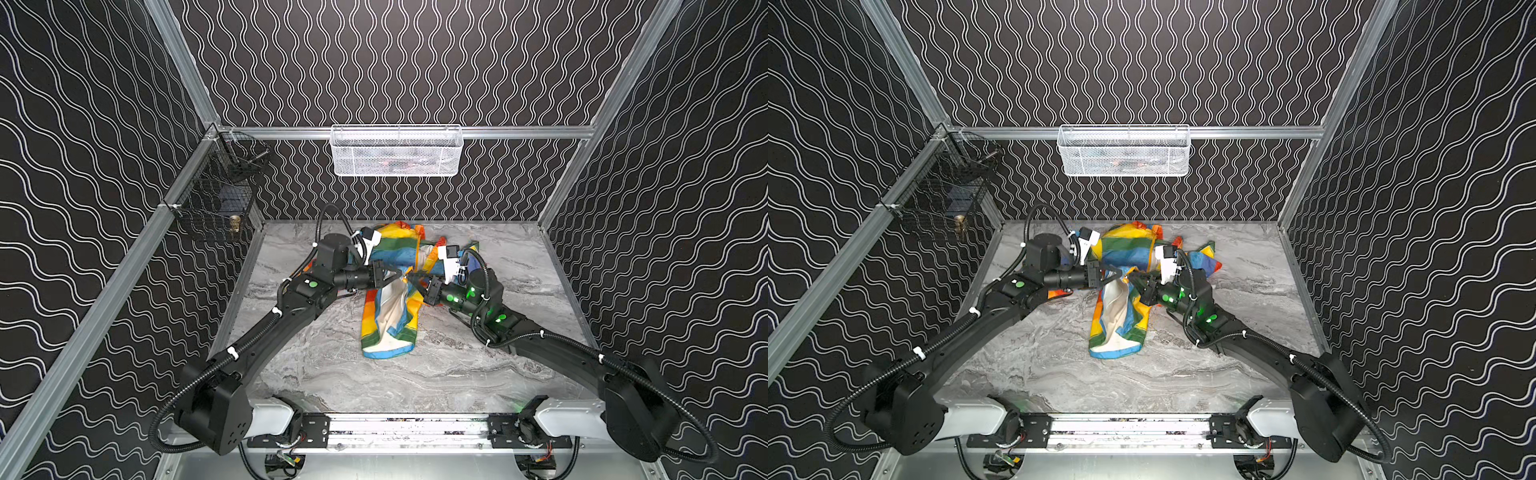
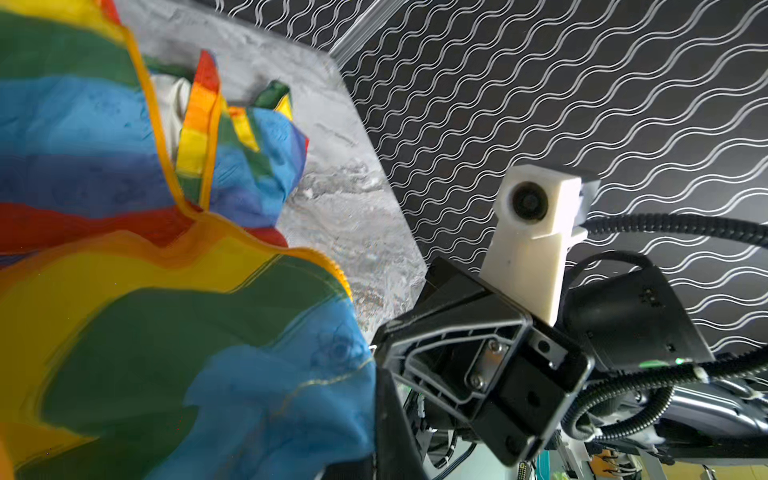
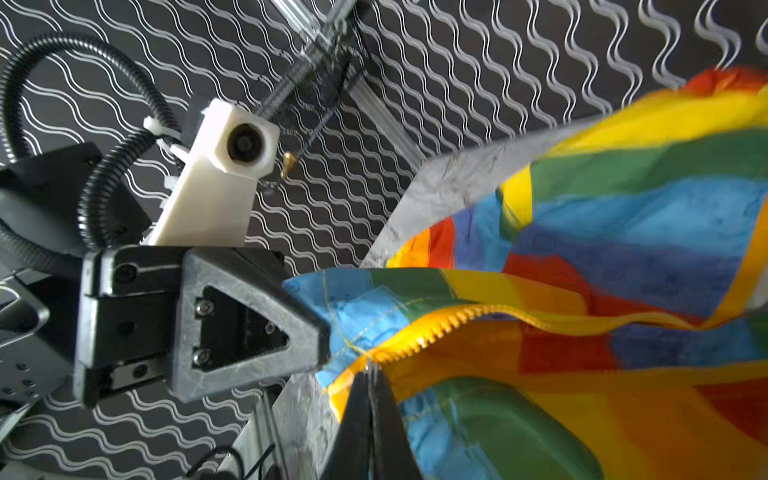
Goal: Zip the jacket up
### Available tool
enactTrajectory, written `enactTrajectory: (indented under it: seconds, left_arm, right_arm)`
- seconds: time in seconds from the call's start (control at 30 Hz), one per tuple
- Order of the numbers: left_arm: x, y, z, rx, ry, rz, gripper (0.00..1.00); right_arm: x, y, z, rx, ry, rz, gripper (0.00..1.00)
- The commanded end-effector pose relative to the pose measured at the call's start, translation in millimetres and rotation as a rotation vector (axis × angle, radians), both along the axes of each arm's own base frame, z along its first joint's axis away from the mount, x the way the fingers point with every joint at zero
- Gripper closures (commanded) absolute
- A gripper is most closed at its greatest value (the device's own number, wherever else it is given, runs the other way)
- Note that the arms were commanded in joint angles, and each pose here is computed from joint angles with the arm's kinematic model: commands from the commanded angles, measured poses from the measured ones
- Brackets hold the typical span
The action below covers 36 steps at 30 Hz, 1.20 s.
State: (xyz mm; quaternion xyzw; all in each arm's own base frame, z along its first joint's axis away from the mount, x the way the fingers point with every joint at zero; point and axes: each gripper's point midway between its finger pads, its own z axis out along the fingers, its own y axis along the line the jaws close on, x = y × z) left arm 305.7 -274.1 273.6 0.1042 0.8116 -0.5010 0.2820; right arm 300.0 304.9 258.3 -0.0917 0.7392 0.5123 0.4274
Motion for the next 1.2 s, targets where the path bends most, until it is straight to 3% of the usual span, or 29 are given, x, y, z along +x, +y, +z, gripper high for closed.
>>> enactTrajectory:
  seconds: [0.0, 0.47, 0.7, 1.17]
  left_arm:
    - [-3.9, 1.1, 5.5, -0.018, -0.048, -0.017, 1.00]
    - [-15.4, 15.5, -32.9, 0.006, 0.053, 0.053, 1.00]
    - [-20.5, 26.5, -44.5, 0.008, 0.112, 0.119, 1.00]
    - [-48.0, 57.0, -87.3, -0.020, 0.254, 0.279, 0.99]
  right_arm:
    - [4.1, -3.3, -14.0, -0.001, 0.035, -0.031, 1.00]
    - [8.4, 4.0, -48.0, -0.043, 0.110, -0.014, 1.00]
    - [-11.4, 24.7, -57.5, -0.030, 0.167, 0.098, 1.00]
    - [-35.4, 50.8, -97.2, -0.050, 0.287, 0.171, 1.00]
